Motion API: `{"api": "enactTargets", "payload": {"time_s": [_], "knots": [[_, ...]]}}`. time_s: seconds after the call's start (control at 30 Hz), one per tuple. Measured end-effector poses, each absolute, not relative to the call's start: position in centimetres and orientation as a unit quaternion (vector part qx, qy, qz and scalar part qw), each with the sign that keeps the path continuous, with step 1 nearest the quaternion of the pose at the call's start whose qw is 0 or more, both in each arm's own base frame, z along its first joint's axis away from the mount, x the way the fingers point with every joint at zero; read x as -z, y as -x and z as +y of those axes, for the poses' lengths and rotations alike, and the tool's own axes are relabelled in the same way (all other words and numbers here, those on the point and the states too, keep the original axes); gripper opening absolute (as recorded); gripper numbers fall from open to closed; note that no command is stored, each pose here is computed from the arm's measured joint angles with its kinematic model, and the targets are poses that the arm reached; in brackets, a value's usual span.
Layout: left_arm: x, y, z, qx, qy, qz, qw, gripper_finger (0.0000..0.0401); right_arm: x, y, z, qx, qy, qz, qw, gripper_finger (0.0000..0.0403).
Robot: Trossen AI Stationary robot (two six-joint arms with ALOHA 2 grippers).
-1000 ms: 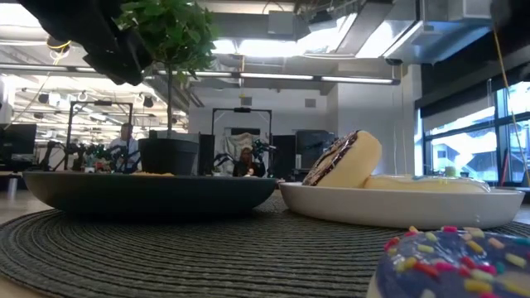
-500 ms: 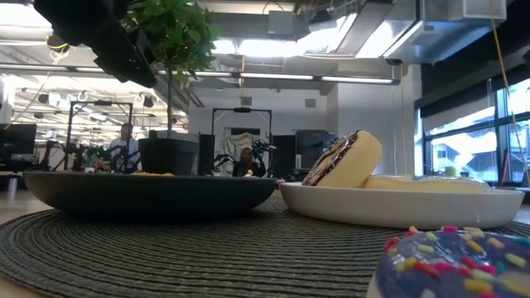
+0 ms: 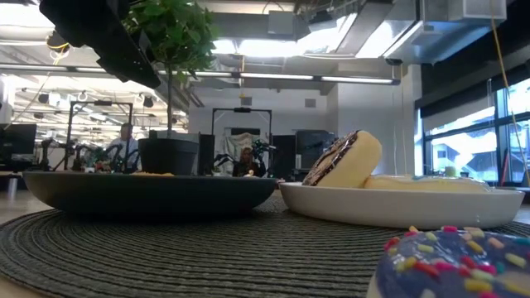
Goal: Pick & Place donuts
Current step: Put the small brown donut onto the black plate
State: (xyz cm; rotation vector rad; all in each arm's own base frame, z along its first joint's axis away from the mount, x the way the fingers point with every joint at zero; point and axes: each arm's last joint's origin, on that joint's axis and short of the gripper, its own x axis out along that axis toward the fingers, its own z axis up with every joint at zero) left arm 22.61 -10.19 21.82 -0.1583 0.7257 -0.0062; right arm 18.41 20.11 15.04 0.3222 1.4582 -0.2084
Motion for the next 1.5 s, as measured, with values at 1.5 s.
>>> {"api": "enactTargets", "payload": {"time_s": [1.5], "knots": [[-21.82, -22.63, -10.15, -0.004, 0.075, 0.352, 0.933, 0.0169, -15.19, -18.47, 19.72, 0.275, -0.322, 0.597, 0.681, 0.0073]]}}
